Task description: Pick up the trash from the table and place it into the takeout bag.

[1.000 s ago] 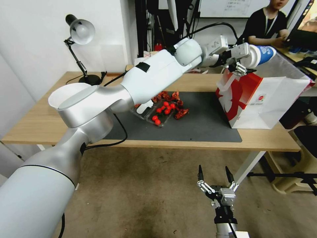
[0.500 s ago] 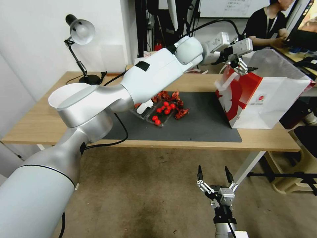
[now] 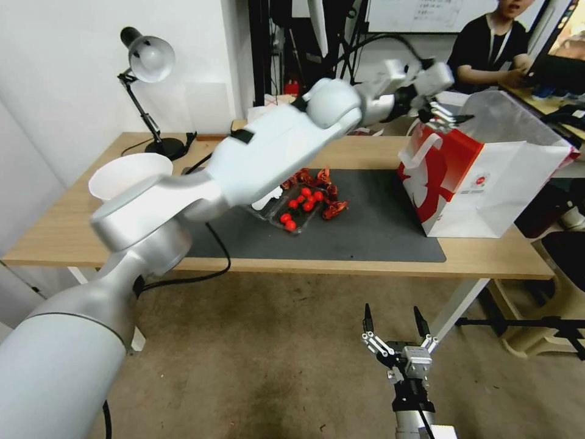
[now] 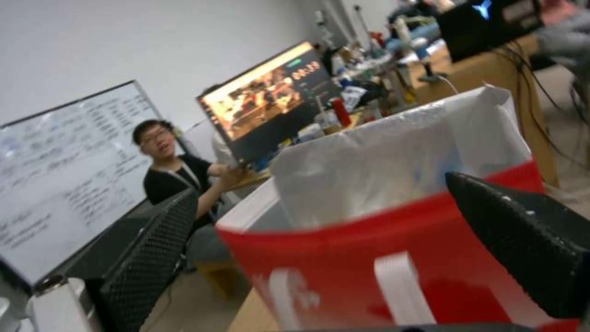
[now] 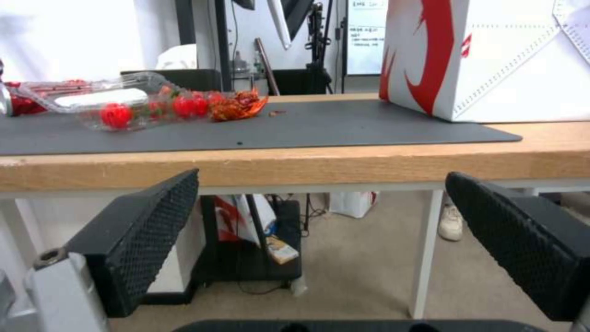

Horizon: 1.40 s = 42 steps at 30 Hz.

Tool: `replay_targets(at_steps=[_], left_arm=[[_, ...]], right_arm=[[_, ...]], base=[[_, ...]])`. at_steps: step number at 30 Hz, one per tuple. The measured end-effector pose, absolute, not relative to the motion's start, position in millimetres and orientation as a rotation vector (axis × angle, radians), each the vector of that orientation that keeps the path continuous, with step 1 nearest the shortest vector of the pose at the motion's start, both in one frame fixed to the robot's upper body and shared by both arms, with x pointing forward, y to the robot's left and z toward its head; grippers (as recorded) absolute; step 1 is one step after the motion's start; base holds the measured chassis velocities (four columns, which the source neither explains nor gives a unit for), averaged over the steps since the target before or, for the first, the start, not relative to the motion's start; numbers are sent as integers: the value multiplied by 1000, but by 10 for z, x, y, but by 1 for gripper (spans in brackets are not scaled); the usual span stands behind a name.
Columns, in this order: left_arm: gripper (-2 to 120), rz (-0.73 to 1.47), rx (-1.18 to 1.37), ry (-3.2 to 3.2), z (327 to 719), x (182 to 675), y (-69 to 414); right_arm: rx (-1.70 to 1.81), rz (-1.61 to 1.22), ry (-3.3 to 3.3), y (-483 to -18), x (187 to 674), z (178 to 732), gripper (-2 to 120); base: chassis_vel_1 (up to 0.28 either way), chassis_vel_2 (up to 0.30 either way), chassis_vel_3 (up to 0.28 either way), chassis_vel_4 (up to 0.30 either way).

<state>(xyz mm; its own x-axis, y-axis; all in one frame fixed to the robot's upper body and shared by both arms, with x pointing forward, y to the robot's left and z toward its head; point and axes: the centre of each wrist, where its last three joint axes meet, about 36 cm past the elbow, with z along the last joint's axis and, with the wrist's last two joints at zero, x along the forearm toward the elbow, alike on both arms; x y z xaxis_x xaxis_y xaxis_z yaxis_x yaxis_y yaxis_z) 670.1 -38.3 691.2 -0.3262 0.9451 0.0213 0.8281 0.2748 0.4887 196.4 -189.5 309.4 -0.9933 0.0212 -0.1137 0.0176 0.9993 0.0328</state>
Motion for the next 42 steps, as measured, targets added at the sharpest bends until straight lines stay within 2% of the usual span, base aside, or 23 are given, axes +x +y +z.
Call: replay_targets(at_steps=[9,10,13,16,24,25,27,28,30,32,33,36,42], left_arm=[[100,466,1571,2395,6719,6608,7],[100,401,1537,2438,6639,6548,221],[100,329,1533,2458,6543,6491,424],[100,102,1607,2469,6250,6386,815],[100,40,1549,2533,5892,6229,1251],[100,81,1431,2601,5780,6138,1359],[100,180,1021,2799,5586,5855,1479],[100,180,1021,2799,5586,5855,1479],[100,212,678,2907,5417,5660,1463],[100,222,450,2967,5257,5505,1455],[100,222,450,2967,5257,5505,1455],[100,212,227,3015,5036,5290,1495],[100,171,104,3062,4816,4925,1778]], right_arm=[[24,43,3026,-1903,1975,3096,100],[22,42,3025,-1905,1983,3097,100],[19,42,3027,-1901,1985,3089,100],[10,43,3031,-1891,1990,3074,100],[1,38,3034,-1899,1982,3067,100],[0,37,3037,-1901,1972,3056,100],[-2,34,3042,-1905,1959,3033,100],[-2,34,3042,-1905,1959,3033,100],[-6,34,3044,-1902,1961,3023,100],[-13,35,3043,-1886,1962,3024,100],[-13,35,3043,-1886,1962,3024,100],[-22,31,3041,-1870,1958,3037,100],[-31,31,3037,-1851,1947,3061,100]], base=[[0,0,0,0],[0,0,0,0],[0,0,0,0],[0,0,0,0],[0,0,0,0],[0,0,0,0],[0,0,0,0],[0,0,0,0],[0,0,0,0],[0,0,0,0],[0,0,0,0],[0,0,0,0],[0,0,0,0]])
